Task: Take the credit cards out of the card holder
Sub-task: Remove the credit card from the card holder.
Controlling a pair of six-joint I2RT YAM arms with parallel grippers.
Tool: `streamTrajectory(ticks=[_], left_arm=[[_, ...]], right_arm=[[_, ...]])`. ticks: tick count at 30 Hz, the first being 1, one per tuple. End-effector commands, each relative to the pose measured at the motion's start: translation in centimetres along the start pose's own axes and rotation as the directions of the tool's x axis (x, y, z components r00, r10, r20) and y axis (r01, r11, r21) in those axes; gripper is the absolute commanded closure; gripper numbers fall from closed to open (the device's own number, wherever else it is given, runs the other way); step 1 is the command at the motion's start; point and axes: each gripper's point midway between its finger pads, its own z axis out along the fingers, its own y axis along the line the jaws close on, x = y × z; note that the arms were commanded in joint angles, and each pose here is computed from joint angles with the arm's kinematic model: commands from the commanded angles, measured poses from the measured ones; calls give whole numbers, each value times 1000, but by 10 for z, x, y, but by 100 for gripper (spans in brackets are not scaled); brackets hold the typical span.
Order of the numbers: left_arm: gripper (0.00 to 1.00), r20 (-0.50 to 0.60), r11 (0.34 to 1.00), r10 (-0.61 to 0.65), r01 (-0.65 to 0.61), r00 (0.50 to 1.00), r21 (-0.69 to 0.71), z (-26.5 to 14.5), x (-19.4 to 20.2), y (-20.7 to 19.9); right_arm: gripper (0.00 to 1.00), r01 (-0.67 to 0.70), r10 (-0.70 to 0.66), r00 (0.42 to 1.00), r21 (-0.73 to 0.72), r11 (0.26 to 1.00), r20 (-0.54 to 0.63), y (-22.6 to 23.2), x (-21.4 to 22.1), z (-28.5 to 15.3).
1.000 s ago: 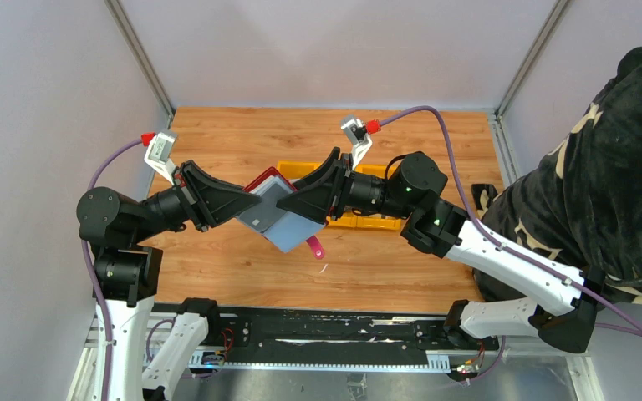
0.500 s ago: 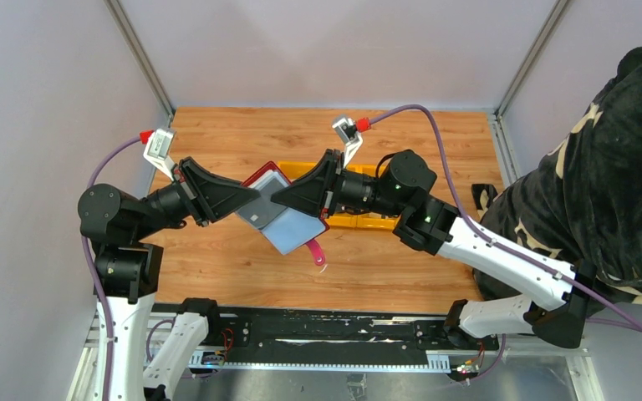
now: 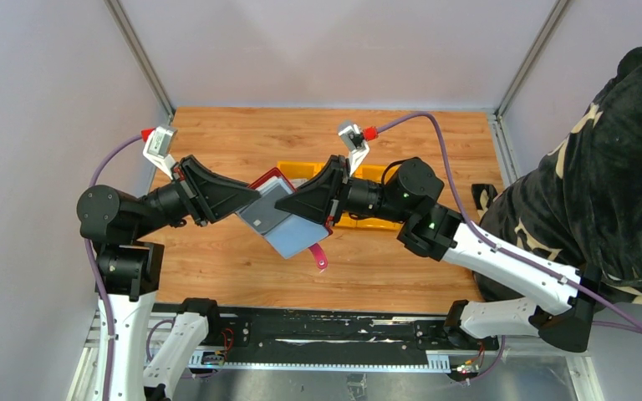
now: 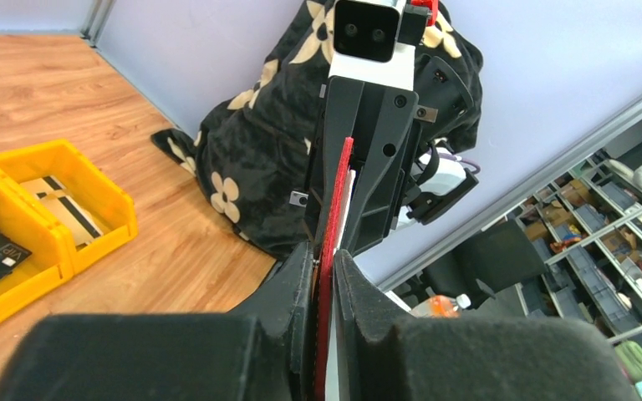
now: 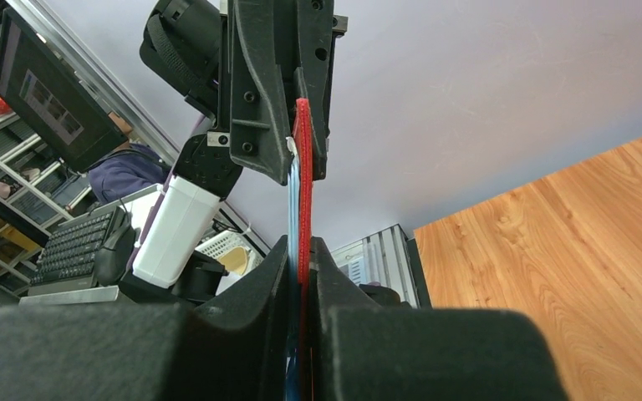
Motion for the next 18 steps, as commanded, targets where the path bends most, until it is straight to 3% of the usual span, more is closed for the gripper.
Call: streamTrajectory(ticks=[1, 4, 7, 9, 12, 18], left_arm=[[87, -17, 999, 29, -28, 999, 43, -1, 2, -11], [93, -19, 997, 58, -57, 998, 42, -3, 3, -13], [100, -25, 998, 52, -51, 998, 49, -3, 3, -15], [100, -25, 997, 59, -58, 998, 55, -3, 2, -18], [100, -16, 996, 75, -74, 997, 55, -3, 1, -19], [100, -5, 991, 133, -133, 991, 11, -4, -3, -15]], right_arm=[[89, 52, -52, 999, -50, 997, 14, 13, -4, -4], [88, 61, -59, 998, -87, 994, 18, 19, -6, -3], [81, 81, -80, 997, -138, 987, 16, 27, -4, -4], [72, 89, -88, 996, -151, 985, 14, 29, -2, -6], [51, 75, -76, 997, -128, 989, 1, 23, 4, -9], [44, 7, -12, 999, -86, 996, -49, 11, 18, -14]])
